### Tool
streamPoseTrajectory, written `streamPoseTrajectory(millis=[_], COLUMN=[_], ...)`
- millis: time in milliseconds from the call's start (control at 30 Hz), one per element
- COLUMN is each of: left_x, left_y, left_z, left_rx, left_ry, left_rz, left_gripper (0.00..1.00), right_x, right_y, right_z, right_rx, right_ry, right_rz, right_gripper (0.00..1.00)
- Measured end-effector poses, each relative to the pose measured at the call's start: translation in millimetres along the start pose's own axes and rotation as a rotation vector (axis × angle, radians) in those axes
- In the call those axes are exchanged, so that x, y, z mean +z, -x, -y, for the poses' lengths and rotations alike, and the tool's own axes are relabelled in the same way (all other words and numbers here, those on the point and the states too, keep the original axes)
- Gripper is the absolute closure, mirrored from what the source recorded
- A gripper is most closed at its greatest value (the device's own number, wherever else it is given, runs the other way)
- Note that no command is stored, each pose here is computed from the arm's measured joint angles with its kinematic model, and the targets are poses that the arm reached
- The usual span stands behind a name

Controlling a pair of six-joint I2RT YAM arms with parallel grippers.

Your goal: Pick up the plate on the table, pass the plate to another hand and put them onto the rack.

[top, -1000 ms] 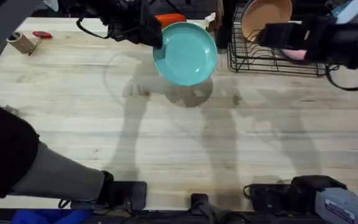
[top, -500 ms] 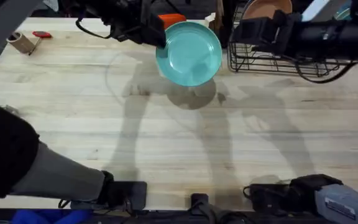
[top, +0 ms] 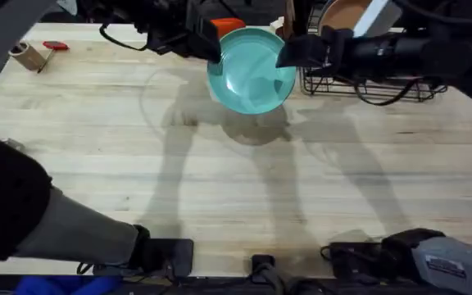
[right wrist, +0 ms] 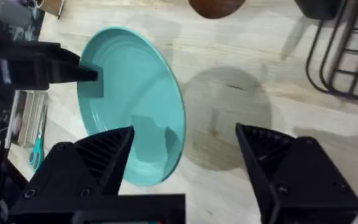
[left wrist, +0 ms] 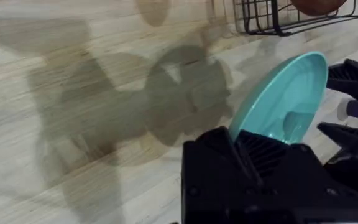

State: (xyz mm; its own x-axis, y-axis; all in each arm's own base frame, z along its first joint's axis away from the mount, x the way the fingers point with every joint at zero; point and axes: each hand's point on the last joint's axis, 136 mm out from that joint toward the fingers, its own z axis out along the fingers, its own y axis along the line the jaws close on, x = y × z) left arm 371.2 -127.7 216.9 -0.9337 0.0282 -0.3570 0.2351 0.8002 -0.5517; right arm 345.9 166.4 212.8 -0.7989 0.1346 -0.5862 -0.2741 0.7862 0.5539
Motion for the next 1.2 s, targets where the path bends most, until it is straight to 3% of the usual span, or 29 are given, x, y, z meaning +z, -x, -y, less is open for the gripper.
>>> streamPoseTrajectory(millis=[167,467,933,1200], left_x=[0.0,0.0,0.0,0.0], left_y=[0.0,0.0,0.0,0.0], left_z=[0.3,0.5,0.4,0.4], left_rx=[0.0,0.0,0.0,0.0], left_ry=[-0.002,-0.003,-0.003,-0.002], left_rz=[0.0,0.0,0.0,0.0], left_gripper=[0.959,0.959,0.959,0.959], right_x=[12.5,19.4,19.5,19.4], right_y=[-1.4,-4.7,-1.2,-0.8], right_z=[-0.7,3.5,2.1,1.9], right_rx=[-0.009,0.007,0.004,0.003], right_ry=[0.009,0.003,0.008,0.009], right_rz=[-0.013,-0.032,-0.018,-0.017], right_gripper=[0.063,0.519,0.949,0.971])
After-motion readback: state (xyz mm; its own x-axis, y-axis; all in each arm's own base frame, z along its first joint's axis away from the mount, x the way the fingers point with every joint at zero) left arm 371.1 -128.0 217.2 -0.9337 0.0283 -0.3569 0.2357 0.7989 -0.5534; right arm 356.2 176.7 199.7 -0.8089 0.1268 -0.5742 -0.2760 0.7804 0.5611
